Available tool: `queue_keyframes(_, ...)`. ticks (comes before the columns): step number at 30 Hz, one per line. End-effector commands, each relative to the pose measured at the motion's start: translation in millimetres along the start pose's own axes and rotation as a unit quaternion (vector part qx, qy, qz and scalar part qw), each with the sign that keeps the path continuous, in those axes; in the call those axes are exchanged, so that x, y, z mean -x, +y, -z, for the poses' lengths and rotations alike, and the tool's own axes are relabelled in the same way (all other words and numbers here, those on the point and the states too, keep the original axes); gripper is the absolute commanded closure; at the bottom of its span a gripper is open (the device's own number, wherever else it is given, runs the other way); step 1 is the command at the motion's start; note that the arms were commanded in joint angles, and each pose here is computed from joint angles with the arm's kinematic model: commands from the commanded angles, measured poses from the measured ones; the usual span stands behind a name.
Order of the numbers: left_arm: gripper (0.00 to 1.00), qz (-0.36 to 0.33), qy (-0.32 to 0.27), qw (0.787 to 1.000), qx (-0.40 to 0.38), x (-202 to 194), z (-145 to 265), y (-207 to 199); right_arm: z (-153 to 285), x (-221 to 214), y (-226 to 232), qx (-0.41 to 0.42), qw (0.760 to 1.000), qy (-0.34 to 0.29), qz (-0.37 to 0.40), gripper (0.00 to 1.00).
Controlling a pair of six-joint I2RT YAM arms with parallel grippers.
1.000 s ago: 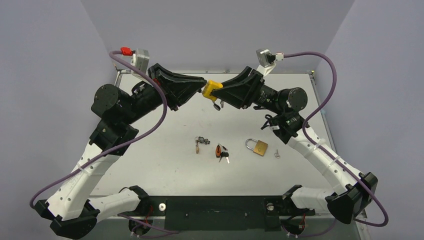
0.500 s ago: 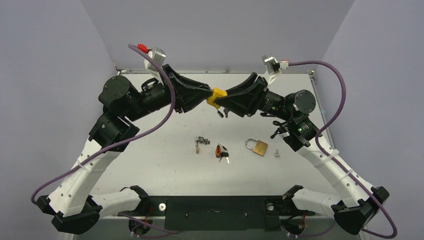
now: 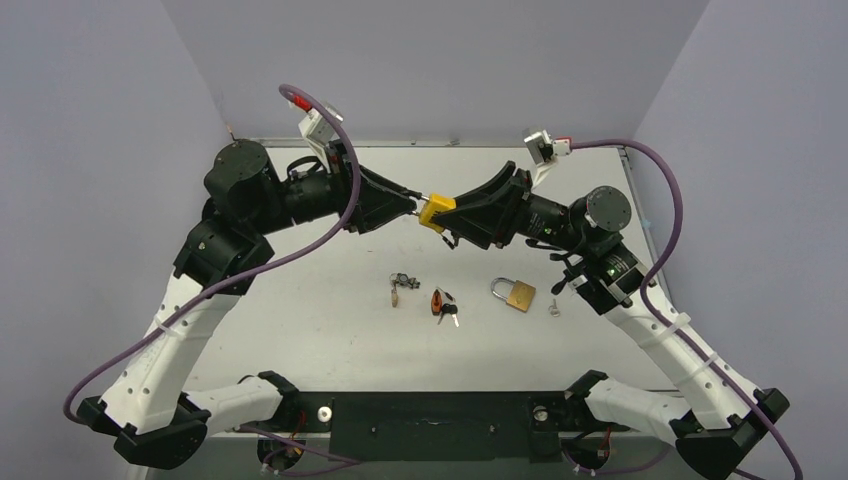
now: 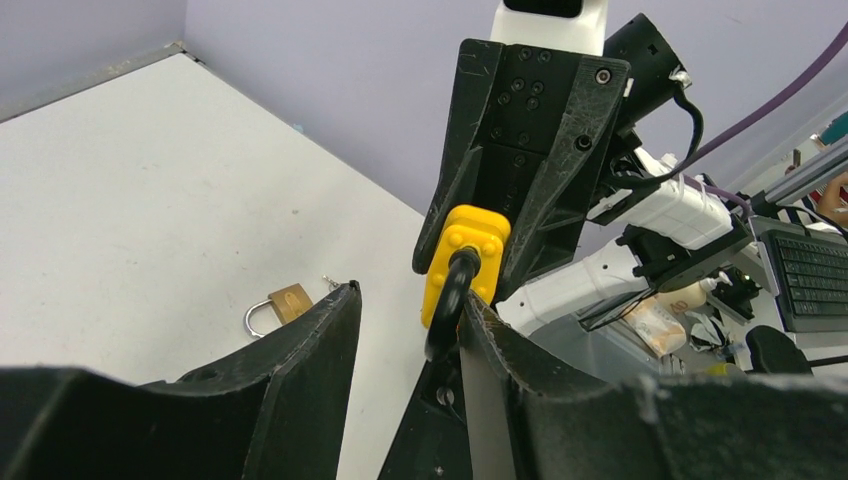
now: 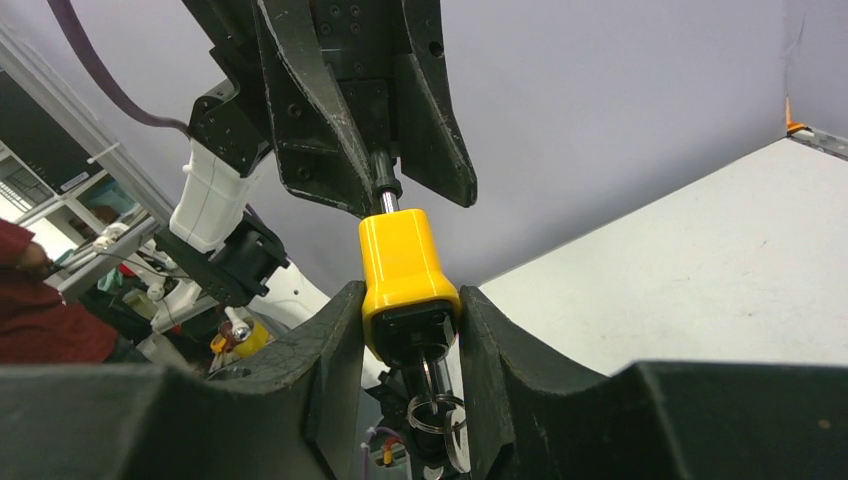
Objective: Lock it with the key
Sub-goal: Lock the lock.
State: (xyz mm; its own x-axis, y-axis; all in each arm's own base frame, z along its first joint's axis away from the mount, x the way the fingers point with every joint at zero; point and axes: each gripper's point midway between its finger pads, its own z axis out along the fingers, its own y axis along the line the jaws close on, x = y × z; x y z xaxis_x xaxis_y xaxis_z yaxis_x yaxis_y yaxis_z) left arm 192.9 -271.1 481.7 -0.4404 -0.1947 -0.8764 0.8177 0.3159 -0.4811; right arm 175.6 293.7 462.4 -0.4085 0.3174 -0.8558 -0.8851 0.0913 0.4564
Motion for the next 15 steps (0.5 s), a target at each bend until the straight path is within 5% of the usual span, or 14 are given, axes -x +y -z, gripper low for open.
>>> queue_keyframes(1, 0.62, -0.02, -0.012, 0.999, -0.029, 12.3, 18.0, -16.3, 8.6, 17.5, 27.8, 0.034, 0.998, -0.027, 0.046, 1.0)
queue_keyframes(15, 0.63, -0.01, 0.006, 0.998, -0.056, 4.1, 19.7, -15.0, 11.8, 11.0, 29.8, 0.035, 0.998, -0.009, 0.044, 1.0)
